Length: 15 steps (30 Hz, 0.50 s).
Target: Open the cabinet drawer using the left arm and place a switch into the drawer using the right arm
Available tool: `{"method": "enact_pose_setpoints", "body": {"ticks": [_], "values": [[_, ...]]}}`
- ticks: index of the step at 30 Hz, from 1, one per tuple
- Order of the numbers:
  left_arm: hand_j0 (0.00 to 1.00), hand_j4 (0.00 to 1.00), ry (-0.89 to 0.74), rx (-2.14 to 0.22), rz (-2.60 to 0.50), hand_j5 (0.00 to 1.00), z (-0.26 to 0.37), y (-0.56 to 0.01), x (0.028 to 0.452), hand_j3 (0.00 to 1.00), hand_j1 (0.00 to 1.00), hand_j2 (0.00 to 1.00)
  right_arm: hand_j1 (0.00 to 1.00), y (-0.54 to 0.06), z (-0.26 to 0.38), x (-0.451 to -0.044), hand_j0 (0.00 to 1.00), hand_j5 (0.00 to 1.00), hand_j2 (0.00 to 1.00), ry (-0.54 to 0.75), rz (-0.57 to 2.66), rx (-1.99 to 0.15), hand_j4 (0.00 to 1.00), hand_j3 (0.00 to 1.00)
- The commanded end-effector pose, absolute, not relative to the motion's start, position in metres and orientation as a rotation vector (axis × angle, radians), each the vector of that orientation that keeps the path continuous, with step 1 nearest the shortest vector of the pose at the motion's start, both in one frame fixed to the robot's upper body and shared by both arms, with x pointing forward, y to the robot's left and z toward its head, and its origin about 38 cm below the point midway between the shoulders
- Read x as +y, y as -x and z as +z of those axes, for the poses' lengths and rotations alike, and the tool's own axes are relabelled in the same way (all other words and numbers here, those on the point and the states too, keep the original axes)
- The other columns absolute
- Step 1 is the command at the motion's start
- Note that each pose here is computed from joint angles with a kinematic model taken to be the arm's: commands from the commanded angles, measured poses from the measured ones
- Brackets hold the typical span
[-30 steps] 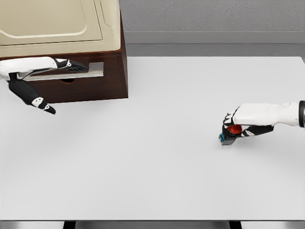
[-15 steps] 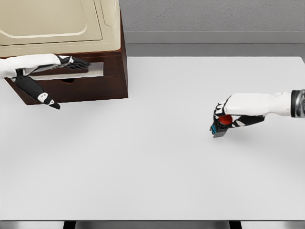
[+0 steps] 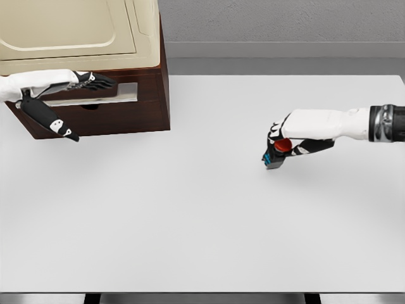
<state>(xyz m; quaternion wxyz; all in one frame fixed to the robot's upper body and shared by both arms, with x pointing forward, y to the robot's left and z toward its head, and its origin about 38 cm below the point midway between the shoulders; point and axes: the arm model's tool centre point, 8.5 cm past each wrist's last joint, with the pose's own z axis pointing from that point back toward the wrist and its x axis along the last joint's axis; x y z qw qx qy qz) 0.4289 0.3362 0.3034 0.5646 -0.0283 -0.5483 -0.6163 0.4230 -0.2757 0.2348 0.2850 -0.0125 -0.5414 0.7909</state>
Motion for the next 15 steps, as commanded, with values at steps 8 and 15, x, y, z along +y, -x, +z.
{"method": "enact_pose_setpoints", "body": {"ticks": [8,15], "values": [[1.0,1.0,0.07,-1.284,-1.417,1.0,0.298,-0.439,0.336,1.0,1.0,1.0,0.44,-0.434,0.242,-0.256,0.44,0.44,0.44,0.019,2.106,-1.506,0.44,0.44],[1.0,1.0,0.091,-1.279,-1.421,1.0,0.293,-0.441,0.328,1.0,1.0,1.0,0.44,-0.44,0.243,-0.246,0.44,0.44,0.44,0.012,2.103,-1.528,0.44,0.44]]}}
